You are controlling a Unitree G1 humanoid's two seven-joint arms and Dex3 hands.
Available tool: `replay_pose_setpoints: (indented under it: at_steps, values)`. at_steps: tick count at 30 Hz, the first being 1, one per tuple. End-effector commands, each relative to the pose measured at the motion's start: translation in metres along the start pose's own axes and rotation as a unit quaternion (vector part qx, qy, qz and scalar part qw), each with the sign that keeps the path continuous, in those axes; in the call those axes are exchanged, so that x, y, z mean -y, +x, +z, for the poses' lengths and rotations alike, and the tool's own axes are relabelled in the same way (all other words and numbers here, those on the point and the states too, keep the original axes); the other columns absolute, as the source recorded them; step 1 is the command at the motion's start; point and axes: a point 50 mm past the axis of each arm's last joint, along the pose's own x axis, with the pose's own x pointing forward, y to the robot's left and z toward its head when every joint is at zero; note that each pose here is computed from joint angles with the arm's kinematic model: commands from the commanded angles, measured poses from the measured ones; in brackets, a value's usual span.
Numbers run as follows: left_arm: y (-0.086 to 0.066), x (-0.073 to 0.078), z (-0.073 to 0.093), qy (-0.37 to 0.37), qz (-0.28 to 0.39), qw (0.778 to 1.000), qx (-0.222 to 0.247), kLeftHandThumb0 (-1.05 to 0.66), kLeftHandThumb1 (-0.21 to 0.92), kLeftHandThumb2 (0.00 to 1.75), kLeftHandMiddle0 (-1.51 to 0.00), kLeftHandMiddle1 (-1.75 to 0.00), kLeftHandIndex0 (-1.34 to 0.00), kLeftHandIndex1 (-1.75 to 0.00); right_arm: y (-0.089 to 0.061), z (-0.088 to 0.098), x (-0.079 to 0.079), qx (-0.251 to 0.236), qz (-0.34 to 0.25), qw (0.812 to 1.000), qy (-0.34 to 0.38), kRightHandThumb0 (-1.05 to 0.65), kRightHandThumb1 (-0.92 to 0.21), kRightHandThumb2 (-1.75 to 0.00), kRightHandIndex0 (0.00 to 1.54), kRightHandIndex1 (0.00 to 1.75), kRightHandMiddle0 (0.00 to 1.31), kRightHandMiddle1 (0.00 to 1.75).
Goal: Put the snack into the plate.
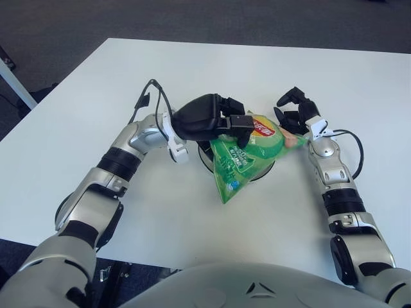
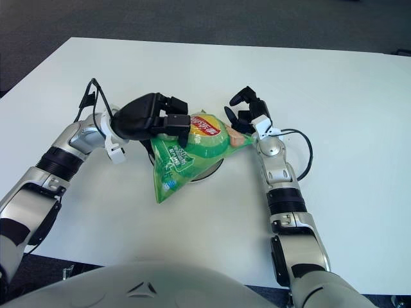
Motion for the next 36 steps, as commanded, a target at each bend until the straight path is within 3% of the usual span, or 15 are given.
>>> replay_pose_setpoints:
  at_steps: [1,17,28,33,36]
  values:
    - [-0.003,-0.001,-0.004,0.010,-0.019,1.000,-0.010,-0.45,0.39,1.22,-1.25,-1.75,-0.55,-1.75,-0.019,-0.039,-0.014,-0.093,0.031,0.995,-0.014,-0.37,-0.72,-0.80,1.17,1.75,0.30,1.75]
    - [-0.002,-0.002,-0.002,0.037,-0.017,0.999,-0.016,-0.46,0.37,1.25,-1.27,-1.75,-0.57,-1.75,-0.020,-0.039,-0.013,-0.092,0.035,0.995,-0.011,-0.37,-0.71,-0.81,1.18,1.75,0.31,1.75]
    - [-0.002,-0.009,-0.003,0.124,-0.092,0.988,0.004,-0.46,0.35,1.28,-1.16,-1.75,-0.58,-1.75,-0.020,-0.039,-0.013,-0.091,0.036,0.995,-0.004,-0.37,-0.73,-0.80,1.15,1.75,0.30,1.75]
    - [-0.012,-0.016,-0.009,0.134,-0.137,0.981,-0.023,-0.45,0.37,1.24,-1.01,-1.75,-0.56,-1.75,-0.020,-0.039,-0.012,-0.091,0.036,0.995,-0.002,-0.37,-0.72,-0.80,1.15,1.75,0.30,1.75]
    - [-0.018,-0.018,-0.012,0.129,-0.164,0.977,-0.039,-0.15,0.36,1.19,-0.73,-1.75,-0.56,-1.52,-0.020,-0.039,-0.012,-0.091,0.036,0.995,-0.001,-0.37,-0.72,-0.81,1.16,1.75,0.31,1.75]
